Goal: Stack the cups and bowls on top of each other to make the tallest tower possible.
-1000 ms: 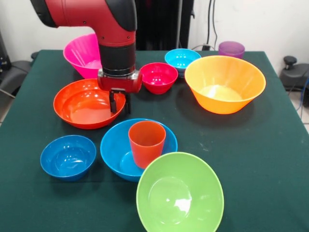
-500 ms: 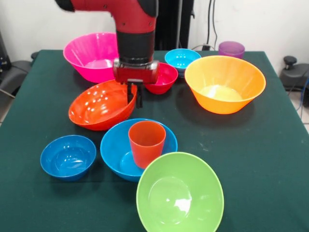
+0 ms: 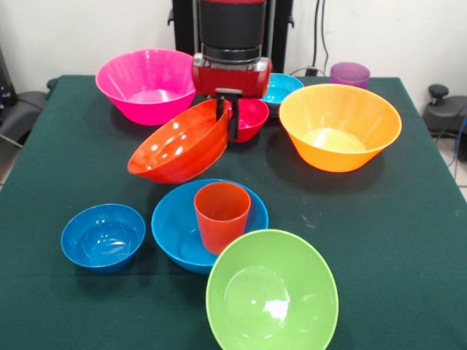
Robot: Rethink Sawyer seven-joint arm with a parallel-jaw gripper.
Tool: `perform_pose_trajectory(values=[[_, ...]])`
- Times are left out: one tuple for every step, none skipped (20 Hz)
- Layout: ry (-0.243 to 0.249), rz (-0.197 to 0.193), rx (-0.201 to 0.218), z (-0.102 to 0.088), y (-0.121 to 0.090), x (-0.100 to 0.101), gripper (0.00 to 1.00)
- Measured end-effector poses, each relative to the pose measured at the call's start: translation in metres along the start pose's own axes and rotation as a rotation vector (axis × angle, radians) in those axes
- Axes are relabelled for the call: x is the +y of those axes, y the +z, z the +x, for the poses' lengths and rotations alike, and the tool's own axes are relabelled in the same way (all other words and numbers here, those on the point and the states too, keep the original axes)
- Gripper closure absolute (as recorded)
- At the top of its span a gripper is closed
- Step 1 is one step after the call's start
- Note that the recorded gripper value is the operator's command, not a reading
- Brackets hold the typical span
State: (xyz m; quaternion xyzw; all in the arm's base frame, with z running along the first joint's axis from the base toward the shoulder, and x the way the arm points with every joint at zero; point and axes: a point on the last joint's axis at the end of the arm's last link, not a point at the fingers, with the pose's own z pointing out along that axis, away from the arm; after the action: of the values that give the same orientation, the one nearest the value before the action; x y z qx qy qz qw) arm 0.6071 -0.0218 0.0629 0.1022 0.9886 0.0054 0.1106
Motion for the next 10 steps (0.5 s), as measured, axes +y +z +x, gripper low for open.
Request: perform_pose_trajectory(values=[[-0.001,0.0,-0.002,-0.001,-0.002,0.002,1.0],[-0.001,-0.001,-0.004,-0.002,-0.004,0.004,1.0],[-0.001,-0.002,-0.008,-0.004,-0.006,0.007,1.0],[0.0,-0.003,-0.016,-0.007,-0.011,0.011,1.0],[0.0,-0.004,-0.018,-0.008,-0.013,0.013,1.0],[0.0,-0.004,-0.02,-0.009,-0.015,0.015,1.0],[0.0,-0.004,-0.021,-0.011,-0.017,0.017,1.0],[0.0,-0.004,-0.022,-0.012,-0.019,0.018,1.0],[0.0,-0.004,-0.022,-0.013,-0.021,0.02,1.0],[0.002,-0.002,-0.014,-0.014,-0.026,0.025,1.0]])
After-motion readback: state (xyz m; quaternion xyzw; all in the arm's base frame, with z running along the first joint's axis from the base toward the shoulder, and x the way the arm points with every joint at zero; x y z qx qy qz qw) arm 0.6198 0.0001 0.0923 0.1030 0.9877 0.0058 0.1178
